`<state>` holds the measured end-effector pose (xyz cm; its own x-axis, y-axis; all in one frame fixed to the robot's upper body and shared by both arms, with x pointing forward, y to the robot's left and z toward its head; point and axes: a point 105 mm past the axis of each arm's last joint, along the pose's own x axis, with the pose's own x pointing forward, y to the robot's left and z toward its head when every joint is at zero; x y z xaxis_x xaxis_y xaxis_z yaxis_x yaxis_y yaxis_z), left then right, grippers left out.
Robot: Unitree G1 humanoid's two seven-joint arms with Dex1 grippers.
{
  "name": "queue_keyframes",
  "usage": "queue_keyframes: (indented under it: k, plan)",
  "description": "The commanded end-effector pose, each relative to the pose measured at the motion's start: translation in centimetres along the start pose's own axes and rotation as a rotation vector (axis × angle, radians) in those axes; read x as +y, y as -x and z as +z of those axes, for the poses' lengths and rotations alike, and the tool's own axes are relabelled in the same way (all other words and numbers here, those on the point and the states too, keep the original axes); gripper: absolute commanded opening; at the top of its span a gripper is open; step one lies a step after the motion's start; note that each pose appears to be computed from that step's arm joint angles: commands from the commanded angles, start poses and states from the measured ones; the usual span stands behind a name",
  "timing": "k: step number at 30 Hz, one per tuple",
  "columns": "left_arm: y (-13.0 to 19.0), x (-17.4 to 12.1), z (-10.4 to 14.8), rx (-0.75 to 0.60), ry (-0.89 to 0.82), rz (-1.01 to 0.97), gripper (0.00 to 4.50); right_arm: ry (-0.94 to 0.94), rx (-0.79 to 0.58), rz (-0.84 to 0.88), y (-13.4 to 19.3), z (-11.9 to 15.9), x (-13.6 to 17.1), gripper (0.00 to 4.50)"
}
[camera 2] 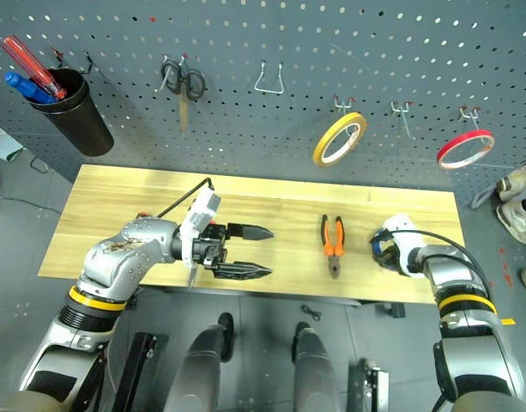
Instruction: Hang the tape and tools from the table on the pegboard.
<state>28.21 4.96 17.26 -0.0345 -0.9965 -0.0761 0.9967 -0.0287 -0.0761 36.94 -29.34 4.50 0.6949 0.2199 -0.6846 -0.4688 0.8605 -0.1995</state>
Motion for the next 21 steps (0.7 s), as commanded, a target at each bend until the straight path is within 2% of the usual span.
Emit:
queue_keyframes:
  k: [1,3,6,9,13,16,21]
  plan:
    - [-0.2,-0.8,1.2,-0.032,-0.027,-0.029,4.50,0.016,0.065,0.021,-0.4,-2.5,0.9,0.43]
    - [-0.2,-1.0,1.2,-0.033,-0.024,-0.033,4.50,0.086,0.037,-0.025,0.1,-2.2,0.4,0.43]
    - [-0.1,-1.3,1.6,-0.057,0.010,-0.023,4.50,0.196,-0.087,-0.171,2.8,0.0,-0.1,0.43]
    - [0.1,-1.5,2.5,-0.117,0.092,-0.006,4.50,0.306,-0.238,-0.308,7.0,2.4,1.6,0.43]
    - [0.5,-1.7,5.0,-0.232,0.158,0.023,4.50,0.451,-0.480,-0.494,13.4,6.3,5.7,0.43]
    - [0.6,-1.9,8.2,-0.365,0.173,0.027,4.50,0.568,-0.648,-0.587,16.5,9.7,8.5,0.43]
    - [1.6,-0.9,12.5,-0.550,0.181,0.072,4.50,0.566,-0.781,-0.687,17.1,13.7,7.5,0.43]
